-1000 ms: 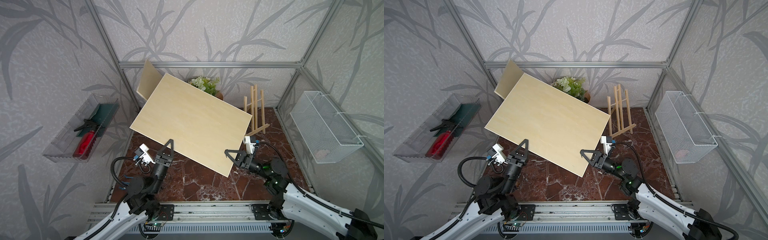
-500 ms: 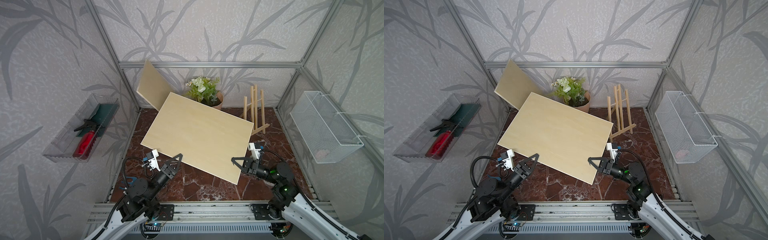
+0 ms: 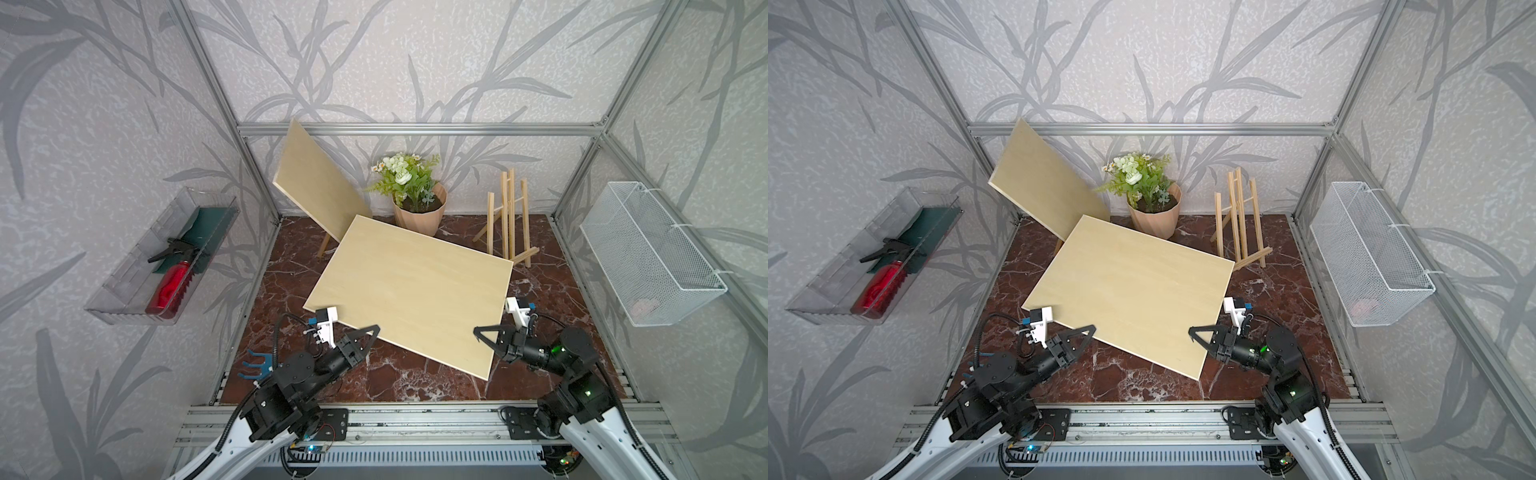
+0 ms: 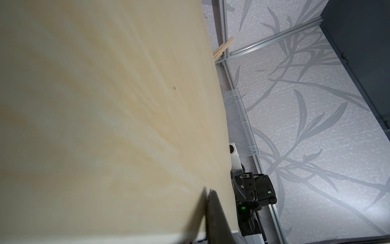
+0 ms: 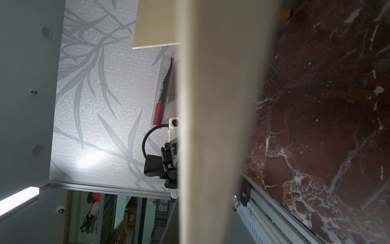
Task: Disassemble the easel
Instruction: Place the drawing board at the center of the board.
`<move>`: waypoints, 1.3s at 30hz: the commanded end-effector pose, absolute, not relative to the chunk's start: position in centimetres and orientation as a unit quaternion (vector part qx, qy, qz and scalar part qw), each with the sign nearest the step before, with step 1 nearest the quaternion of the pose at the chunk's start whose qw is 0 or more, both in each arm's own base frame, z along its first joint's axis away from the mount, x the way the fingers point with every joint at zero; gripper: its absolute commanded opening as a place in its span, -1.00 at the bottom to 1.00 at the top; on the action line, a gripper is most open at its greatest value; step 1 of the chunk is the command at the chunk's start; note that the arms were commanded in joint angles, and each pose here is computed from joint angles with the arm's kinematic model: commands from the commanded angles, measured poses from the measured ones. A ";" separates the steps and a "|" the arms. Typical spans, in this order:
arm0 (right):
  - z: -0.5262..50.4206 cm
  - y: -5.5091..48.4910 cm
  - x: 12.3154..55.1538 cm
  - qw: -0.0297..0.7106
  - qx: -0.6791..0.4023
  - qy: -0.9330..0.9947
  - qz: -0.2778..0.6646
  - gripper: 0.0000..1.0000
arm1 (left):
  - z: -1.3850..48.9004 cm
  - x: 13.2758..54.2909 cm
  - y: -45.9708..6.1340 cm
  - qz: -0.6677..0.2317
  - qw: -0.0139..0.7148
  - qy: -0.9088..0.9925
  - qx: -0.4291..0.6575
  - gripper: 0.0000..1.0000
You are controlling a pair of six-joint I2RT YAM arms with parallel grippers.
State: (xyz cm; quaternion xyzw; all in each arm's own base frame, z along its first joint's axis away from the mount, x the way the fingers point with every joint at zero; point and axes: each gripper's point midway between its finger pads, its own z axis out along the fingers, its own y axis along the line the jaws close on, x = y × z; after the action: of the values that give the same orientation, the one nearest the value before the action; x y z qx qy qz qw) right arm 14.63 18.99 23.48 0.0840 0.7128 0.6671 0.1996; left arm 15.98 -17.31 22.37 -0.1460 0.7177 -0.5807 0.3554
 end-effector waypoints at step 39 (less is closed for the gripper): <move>19.9 15.4 11.9 0.210 0.007 0.867 0.452 -1.00 | 16.0 18.5 -15.4 -0.310 0.388 0.866 -0.051 -0.03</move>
State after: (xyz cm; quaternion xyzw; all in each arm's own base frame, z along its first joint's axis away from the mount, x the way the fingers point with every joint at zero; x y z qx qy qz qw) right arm 12.78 15.47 20.46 0.0697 0.8490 0.4796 0.2104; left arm 17.71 -16.53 15.23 -0.0565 0.8582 -0.3570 0.3644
